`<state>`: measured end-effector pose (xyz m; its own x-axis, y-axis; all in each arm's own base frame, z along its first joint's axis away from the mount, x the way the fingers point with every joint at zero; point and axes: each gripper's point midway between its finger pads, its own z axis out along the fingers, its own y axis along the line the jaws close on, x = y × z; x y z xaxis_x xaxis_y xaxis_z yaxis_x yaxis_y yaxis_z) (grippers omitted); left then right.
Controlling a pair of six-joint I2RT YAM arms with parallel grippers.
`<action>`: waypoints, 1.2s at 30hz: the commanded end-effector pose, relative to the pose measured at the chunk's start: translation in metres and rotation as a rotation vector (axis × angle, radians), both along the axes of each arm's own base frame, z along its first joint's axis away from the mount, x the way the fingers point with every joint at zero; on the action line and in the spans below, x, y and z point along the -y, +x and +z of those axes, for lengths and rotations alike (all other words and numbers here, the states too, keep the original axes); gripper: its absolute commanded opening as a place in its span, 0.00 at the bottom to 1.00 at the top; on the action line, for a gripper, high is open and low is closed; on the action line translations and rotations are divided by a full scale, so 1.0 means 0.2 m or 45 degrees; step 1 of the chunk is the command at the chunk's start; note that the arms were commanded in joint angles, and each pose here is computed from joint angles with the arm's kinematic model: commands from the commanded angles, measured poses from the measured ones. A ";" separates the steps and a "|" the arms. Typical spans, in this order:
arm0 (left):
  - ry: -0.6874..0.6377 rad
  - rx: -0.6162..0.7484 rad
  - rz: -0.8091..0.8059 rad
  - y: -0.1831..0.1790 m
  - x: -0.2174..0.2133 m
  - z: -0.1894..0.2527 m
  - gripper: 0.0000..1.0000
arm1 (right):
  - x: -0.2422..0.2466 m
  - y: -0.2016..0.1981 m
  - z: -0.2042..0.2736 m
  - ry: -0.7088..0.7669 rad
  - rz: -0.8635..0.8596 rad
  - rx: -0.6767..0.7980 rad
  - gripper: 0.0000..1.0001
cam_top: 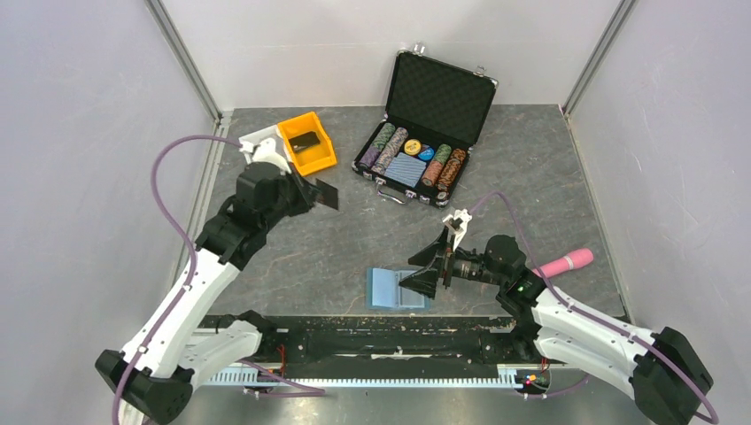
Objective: Take the credit cards out of the card holder
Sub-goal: Place the credit card in the storage box.
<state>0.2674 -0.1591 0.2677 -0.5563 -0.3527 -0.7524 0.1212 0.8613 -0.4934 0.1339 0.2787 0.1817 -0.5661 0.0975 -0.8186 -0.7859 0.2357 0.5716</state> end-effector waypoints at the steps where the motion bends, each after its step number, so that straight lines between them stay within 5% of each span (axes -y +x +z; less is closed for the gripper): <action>1: 0.022 0.119 0.439 0.25 -0.32 0.15 0.02 | 0.01 0.05 0.00 -0.053 -0.060 0.058 0.98; 13: -0.098 0.237 0.704 0.69 -0.58 0.10 0.02 | 0.00 0.10 0.00 -0.174 -0.043 0.120 0.98; 18: -0.220 0.249 0.654 0.91 -0.58 -0.02 0.02 | 0.00 0.14 -0.03 -0.238 -0.082 0.113 0.98; 36: -0.237 0.192 0.679 1.52 -0.63 -0.46 0.02 | -0.06 0.23 -0.10 -0.298 -0.098 0.047 0.98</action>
<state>0.5419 -0.0374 0.1427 -0.2685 -0.6711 -0.6910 -0.2841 0.7406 -0.6089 0.1681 0.2818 0.1366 -0.5944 -0.0858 -0.7996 -0.7437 0.4368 0.5060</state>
